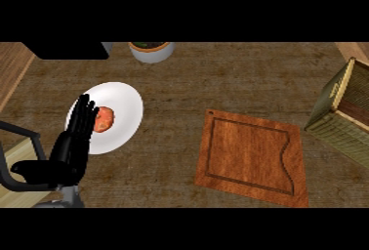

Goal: Pick the cupcake from the cutting board and place it in the basket

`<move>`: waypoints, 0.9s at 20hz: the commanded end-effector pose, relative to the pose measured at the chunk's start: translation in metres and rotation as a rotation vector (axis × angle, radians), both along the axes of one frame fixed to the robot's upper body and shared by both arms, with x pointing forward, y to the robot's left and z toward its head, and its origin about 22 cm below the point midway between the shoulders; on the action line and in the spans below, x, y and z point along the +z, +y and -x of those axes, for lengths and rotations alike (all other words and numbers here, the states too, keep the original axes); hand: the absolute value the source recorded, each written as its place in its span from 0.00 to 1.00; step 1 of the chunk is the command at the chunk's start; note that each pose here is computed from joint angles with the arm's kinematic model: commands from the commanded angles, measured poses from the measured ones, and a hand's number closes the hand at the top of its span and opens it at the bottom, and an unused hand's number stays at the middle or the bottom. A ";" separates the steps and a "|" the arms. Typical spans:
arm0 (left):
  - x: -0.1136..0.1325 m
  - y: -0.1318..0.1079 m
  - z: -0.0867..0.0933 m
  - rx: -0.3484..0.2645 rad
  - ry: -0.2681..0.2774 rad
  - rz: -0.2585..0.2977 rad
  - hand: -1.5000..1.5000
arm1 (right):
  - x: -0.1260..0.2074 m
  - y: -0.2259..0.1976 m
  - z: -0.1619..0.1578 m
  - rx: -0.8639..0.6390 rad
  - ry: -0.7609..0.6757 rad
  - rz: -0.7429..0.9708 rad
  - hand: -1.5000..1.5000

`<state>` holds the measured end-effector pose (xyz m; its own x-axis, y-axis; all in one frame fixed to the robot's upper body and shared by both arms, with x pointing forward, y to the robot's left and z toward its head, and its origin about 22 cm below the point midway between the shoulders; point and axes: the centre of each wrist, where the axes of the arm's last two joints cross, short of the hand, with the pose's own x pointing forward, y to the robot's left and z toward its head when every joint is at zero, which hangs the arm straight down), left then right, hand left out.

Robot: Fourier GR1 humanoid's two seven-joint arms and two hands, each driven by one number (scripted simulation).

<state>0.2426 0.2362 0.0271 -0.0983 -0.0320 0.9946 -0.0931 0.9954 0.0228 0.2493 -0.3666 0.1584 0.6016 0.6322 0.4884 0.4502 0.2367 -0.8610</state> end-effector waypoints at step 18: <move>0.001 0.012 0.013 0.019 -0.001 -0.004 0.50 | -0.065 -0.048 0.005 -0.036 -0.073 -0.098 0.00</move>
<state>0.2395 0.2374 0.0336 -0.1052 -0.0267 0.9941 -0.0960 0.9952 0.0166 0.2382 -0.4149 0.1155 0.6123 0.5621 0.5559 0.4879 0.2846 -0.8252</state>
